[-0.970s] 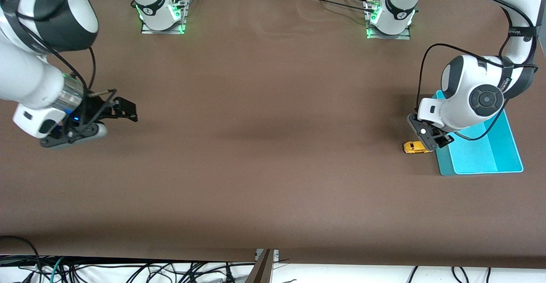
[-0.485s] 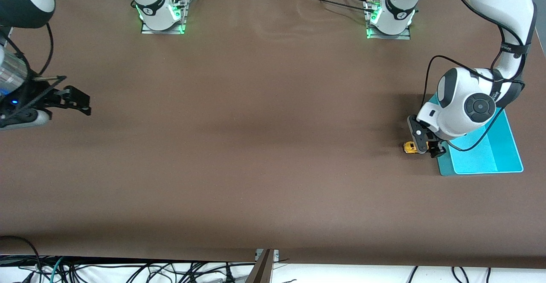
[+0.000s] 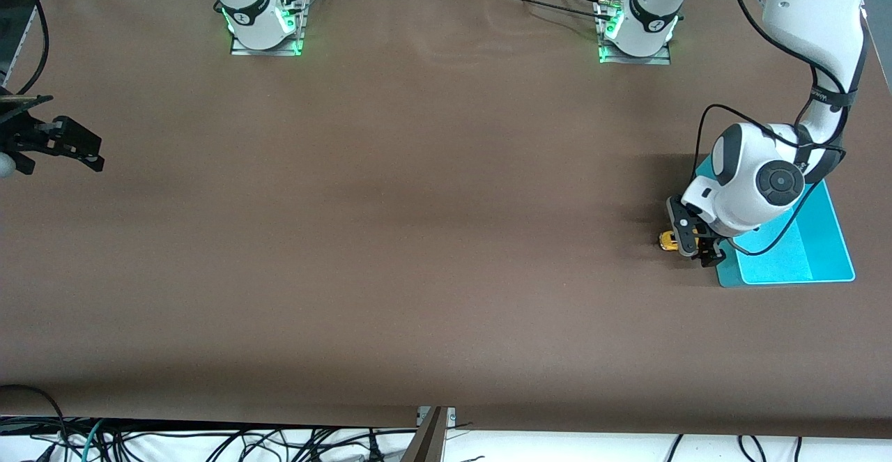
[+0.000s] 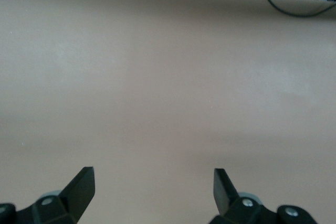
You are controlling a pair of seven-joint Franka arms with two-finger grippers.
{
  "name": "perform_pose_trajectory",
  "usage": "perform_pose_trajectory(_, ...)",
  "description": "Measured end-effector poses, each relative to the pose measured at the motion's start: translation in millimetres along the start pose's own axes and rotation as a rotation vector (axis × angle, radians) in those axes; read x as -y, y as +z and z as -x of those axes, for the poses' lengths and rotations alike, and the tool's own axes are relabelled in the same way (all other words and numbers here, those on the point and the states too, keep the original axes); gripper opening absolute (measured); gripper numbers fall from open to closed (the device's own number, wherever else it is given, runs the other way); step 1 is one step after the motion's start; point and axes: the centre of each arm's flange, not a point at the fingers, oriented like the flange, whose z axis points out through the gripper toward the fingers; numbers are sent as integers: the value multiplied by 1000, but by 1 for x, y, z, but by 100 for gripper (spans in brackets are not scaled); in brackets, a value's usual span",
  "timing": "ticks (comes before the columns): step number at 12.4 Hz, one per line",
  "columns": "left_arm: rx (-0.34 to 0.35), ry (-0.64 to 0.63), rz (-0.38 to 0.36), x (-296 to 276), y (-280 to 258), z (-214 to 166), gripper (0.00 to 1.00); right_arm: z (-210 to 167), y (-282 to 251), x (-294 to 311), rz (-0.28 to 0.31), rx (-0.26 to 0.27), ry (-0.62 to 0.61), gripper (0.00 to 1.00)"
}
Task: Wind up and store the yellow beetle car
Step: 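Close the left gripper on the car and lift it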
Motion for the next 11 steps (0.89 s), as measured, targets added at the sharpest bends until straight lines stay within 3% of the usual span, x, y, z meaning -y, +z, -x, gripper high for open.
perform_pose_trajectory(4,-5,-1,-3,0,17,5,100,12,7,-4,-2,59,30,100)
perform_pose_trajectory(9,4,28,27,-13,29,1,100,16,8,-3,-2,81,77,100)
perform_pose_trajectory(11,21,65,19,-13,29,-4,92,17,12,-3,-2,91,82,100)
